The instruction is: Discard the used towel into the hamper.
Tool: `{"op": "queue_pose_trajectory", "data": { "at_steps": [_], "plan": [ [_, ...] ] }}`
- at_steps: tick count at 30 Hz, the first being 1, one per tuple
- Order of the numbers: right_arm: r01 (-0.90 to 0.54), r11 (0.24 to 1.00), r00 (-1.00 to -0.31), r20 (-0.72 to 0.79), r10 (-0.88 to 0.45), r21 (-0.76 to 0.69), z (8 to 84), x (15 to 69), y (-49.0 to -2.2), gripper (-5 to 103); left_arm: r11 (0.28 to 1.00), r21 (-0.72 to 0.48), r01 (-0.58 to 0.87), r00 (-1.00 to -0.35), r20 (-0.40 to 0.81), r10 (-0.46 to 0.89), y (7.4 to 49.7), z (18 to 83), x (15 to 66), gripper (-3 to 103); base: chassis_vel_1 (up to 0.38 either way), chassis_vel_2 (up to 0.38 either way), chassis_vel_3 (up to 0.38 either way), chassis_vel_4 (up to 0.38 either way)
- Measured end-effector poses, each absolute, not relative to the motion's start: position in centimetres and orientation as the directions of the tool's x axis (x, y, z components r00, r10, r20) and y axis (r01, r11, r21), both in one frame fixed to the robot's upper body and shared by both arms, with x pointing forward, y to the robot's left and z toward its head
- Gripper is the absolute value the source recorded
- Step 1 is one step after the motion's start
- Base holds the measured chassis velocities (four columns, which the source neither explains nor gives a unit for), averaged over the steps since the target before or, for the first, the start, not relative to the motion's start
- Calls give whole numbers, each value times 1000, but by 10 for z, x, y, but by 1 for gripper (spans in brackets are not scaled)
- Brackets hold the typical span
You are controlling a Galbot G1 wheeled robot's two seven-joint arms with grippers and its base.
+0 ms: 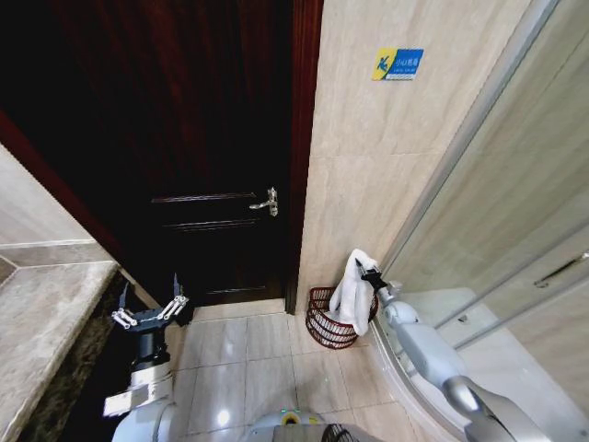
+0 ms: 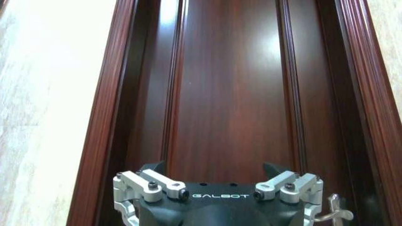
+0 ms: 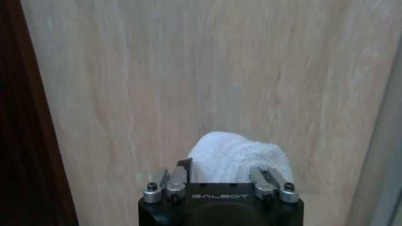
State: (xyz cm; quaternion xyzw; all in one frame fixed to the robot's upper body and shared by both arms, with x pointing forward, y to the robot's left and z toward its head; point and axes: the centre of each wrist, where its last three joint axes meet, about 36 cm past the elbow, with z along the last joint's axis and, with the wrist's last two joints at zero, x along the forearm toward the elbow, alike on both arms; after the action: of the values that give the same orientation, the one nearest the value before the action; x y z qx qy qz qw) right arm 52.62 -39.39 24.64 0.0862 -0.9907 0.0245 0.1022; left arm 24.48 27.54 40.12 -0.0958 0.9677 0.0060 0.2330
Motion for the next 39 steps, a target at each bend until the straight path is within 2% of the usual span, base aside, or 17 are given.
{"op": "queue_pose_trajectory", "data": {
  "at_steps": [2,4,7,9,10,12,15,16,22,24,25,29,36,39],
  "plan": [
    [-199,978,-947,269,-174,-69,249,529,-394,57,982,-37,-187,-873,-452,-184,274,399,246,100,0,0,0,0],
    [-211,974,-939,293,-180,-79,250,530,-393,57,981,-37,-188,-873,-451,-184,275,398,246,100,0,0,0,0],
    [-234,967,-920,346,-186,-104,253,531,-392,73,981,-36,-189,-874,-450,-184,276,395,247,100,0,0,0,0],
    [-243,963,-915,356,-188,-116,252,531,-391,73,981,-36,-189,-874,-450,-185,277,395,248,100,0,0,0,0],
    [-248,961,-913,361,-191,-120,250,529,-390,84,981,-38,-189,-873,-451,-185,277,394,249,100,0,0,0,0],
    [-252,960,-910,367,-193,-121,247,527,-389,84,981,-39,-187,-873,-451,-185,277,394,250,100,0,0,0,0],
    [-292,949,-888,402,-224,-117,235,511,-385,99,982,-46,-181,-875,-448,-182,274,392,251,100,0,0,0,0],
    [-312,944,-876,419,-240,-112,232,507,-385,100,983,-46,-180,-876,-447,-181,274,392,252,100,0,0,0,0],
    [-390,918,-802,515,-302,-70,224,498,-387,100,983,-44,-179,-878,-444,-180,273,391,251,100,0,0,0,0],
    [-451,892,-718,605,-346,-26,221,497,-393,100,983,-43,-178,-879,-443,-179,273,391,249,100,0,0,0,0],
    [-451,892,-718,605,-346,-26,221,497,-393,100,983,-43,-178,-879,-443,-179,273,391,249,100,0,0,0,0],
    [-514,857,-629,698,-343,-41,222,509,-406,100,983,-53,-176,-878,-444,-181,267,388,248,100,0,0,0,0],
    [-531,844,-606,730,-316,-74,223,519,-418,100,983,-58,-174,-878,-443,-181,264,386,249,100,0,0,0,0],
    [-521,849,-628,712,-314,-85,225,514,-427,99,984,-50,-171,-878,-445,-175,267,386,251,100,0,0,0,0]
  ]
}}
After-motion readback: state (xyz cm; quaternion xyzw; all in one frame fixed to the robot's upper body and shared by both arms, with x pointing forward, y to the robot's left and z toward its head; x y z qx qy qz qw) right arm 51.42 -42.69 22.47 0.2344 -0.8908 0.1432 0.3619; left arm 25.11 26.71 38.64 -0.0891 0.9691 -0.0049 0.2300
